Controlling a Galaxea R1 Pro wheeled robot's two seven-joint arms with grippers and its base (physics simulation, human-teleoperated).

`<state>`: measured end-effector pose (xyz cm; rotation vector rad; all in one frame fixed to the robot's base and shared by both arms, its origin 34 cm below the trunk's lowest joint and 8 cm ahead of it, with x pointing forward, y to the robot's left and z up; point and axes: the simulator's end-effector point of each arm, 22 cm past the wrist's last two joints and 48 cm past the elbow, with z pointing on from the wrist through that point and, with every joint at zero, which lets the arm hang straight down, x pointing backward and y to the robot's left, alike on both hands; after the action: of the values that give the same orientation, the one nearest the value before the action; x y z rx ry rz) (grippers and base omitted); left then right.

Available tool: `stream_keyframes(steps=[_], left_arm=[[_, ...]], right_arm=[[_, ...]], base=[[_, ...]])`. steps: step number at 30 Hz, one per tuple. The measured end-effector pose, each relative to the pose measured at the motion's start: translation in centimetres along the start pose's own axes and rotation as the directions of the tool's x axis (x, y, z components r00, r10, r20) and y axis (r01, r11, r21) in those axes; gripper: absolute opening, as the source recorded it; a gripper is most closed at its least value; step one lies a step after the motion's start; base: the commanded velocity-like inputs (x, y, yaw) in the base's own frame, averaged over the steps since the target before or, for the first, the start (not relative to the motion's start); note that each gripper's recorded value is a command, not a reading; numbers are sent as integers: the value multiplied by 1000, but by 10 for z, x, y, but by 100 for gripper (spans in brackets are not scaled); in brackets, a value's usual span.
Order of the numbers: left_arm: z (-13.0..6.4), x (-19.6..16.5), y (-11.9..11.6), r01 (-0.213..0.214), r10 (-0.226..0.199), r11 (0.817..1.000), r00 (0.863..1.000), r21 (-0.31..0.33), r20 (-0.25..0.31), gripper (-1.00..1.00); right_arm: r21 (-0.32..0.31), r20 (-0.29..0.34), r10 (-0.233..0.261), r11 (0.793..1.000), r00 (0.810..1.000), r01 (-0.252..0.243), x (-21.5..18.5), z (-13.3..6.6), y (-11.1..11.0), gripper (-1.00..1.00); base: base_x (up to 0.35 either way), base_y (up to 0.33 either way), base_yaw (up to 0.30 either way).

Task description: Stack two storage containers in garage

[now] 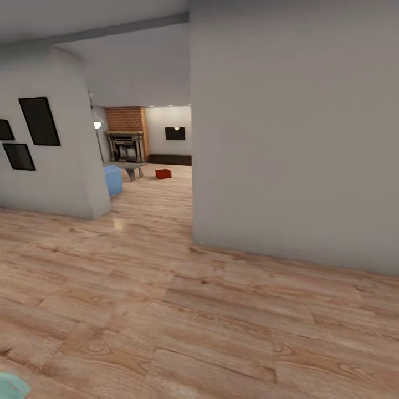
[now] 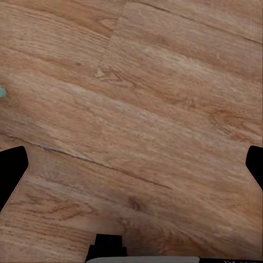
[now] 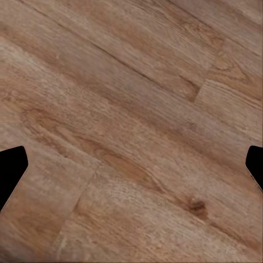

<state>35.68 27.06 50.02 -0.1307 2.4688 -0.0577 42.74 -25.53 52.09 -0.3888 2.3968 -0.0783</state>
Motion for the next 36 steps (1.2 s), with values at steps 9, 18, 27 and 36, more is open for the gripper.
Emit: stream_keyframes(steps=[9,18,27,36], left_arm=[[0,0,0,-1,1,1000,1000,0,0,100],[0,0,0,0,0,1000,1000,0,0,100],[0,0,-1,0,0,1000,1000,0,0,100],[0,0,0,0,0,1000,1000,-4,-1,100]], right_arm=[[1,-1,1,1000,1000,-1,0,0,-1,100],[1,0,1,1000,1000,-1,0,0,-1,100],[0,-1,1,1000,1000,-1,0,0,0,100],[2,0,1,1000,1000,-1,0,0,0,100]], base=[[329,0,10],[329,0,14],[329,0,217],[329,0,251]])
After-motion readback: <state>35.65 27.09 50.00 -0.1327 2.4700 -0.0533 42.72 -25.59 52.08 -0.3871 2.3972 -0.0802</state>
